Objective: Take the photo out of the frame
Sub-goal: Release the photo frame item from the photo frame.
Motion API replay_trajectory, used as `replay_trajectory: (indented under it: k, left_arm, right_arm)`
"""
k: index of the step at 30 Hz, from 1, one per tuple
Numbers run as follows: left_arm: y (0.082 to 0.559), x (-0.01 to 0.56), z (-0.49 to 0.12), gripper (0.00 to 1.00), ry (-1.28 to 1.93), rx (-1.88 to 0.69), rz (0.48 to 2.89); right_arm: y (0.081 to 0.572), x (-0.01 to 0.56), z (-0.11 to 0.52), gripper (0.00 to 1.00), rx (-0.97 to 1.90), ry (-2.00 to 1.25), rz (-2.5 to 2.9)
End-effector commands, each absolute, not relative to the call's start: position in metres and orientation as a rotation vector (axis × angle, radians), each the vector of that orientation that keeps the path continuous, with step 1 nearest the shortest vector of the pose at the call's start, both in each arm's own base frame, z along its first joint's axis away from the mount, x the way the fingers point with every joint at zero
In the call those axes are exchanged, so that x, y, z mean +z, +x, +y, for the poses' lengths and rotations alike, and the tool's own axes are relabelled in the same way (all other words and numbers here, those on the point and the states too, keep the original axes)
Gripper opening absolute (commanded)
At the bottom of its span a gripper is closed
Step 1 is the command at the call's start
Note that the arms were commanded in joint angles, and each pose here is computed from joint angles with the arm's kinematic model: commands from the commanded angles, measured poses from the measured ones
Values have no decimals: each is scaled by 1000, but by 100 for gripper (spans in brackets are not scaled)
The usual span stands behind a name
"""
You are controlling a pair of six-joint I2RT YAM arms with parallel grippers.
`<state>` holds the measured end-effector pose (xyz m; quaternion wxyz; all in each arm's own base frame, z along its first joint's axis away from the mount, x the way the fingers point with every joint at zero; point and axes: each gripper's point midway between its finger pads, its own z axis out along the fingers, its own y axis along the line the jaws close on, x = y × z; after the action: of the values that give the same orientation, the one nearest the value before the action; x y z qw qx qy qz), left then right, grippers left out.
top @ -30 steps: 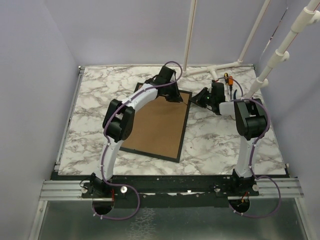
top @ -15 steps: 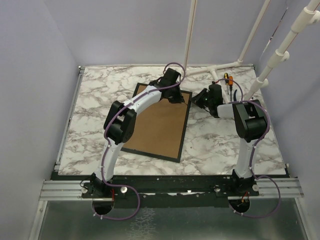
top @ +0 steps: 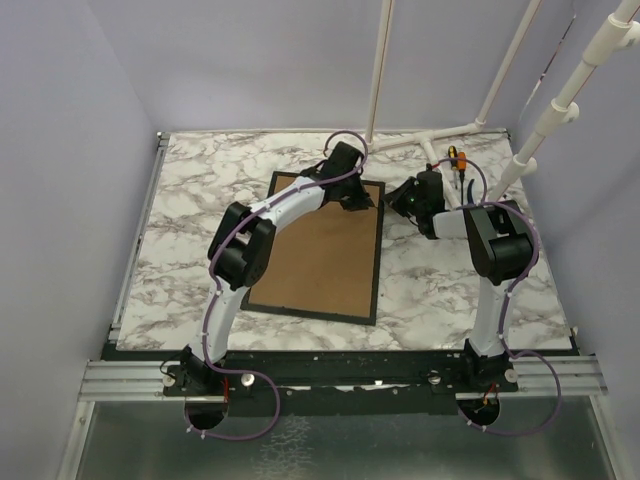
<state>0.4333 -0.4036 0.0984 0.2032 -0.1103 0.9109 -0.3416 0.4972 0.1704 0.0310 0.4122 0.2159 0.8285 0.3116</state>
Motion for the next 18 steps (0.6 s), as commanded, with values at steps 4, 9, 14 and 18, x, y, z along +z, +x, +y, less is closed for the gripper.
replay_trajectory:
  k: [4, 9, 14, 18]
  left_arm:
    - [352, 146, -495, 0, -27, -1374, 2532]
    - [366, 161, -463, 0, -29, -1214, 2493]
    - [382, 185, -415, 0, -27, -1037, 2423]
    - [388, 206, -379, 0, 21, -968, 2356]
  right_arm:
    - [453, 14, 224, 12, 911, 454, 2226]
    - [455, 26, 218, 13, 872, 435, 2213]
    - [458, 43, 209, 20, 864, 377, 2184]
    - [459, 54, 202, 25, 862, 332, 2173]
